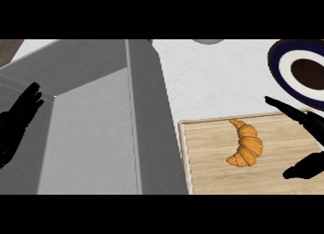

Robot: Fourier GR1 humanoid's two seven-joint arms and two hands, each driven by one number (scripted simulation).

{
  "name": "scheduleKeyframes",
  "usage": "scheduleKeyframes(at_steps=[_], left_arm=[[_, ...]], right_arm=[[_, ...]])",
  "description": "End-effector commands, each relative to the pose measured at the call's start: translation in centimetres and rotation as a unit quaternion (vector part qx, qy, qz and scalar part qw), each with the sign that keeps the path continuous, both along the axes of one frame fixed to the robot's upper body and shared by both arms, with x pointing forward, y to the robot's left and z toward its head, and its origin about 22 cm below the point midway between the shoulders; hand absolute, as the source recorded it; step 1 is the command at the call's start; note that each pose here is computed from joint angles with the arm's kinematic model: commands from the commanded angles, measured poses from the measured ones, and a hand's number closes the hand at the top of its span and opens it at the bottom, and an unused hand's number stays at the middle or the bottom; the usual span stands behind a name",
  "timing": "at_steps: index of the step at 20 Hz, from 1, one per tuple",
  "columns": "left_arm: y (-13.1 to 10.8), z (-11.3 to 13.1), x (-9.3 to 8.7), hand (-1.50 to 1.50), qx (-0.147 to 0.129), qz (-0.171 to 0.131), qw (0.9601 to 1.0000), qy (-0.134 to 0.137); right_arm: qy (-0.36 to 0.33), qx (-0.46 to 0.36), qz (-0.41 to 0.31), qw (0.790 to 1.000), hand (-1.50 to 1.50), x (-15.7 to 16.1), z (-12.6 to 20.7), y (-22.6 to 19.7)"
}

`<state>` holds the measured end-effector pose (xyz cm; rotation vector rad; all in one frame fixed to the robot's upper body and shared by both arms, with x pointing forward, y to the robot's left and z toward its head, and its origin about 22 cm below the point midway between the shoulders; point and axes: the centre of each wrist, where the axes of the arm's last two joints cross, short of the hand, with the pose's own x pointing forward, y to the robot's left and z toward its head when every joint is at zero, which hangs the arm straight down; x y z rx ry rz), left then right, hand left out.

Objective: Pick the croissant from the tray and place it in the plate

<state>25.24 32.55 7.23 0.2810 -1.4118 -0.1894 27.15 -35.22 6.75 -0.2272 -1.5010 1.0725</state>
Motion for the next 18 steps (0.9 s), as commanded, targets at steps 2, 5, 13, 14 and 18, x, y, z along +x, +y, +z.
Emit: scheduleKeyframes(at_steps=[2,5,13,14,18], left_arm=[[-3.9,-3.2,0.4,0.00,-0.070,0.013,0.9975,0.004],[-3.8,-3.2,0.7,0.00,-0.074,0.007,0.9972,0.002],[-3.2,-3.2,1.3,0.00,-0.061,0.014,0.9980,0.003],[-3.1,-3.4,0.7,0.00,-0.066,0.012,0.9977,0.005],[-3.6,-1.6,1.9,0.00,-0.071,0.012,0.9974,0.008]], right_arm=[[0.011,-0.070,-0.003,0.997,-1.50,0.3,-0.1,2.1],[0.035,-0.103,0.004,0.994,-1.50,0.7,-0.4,2.3],[0.061,-0.139,0.023,0.988,-1.50,1.1,0.1,5.4],[0.063,-0.134,0.011,0.989,-1.50,1.2,-0.4,5.2],[0.060,-0.151,0.010,0.987,-1.50,0.8,-1.8,6.6]])
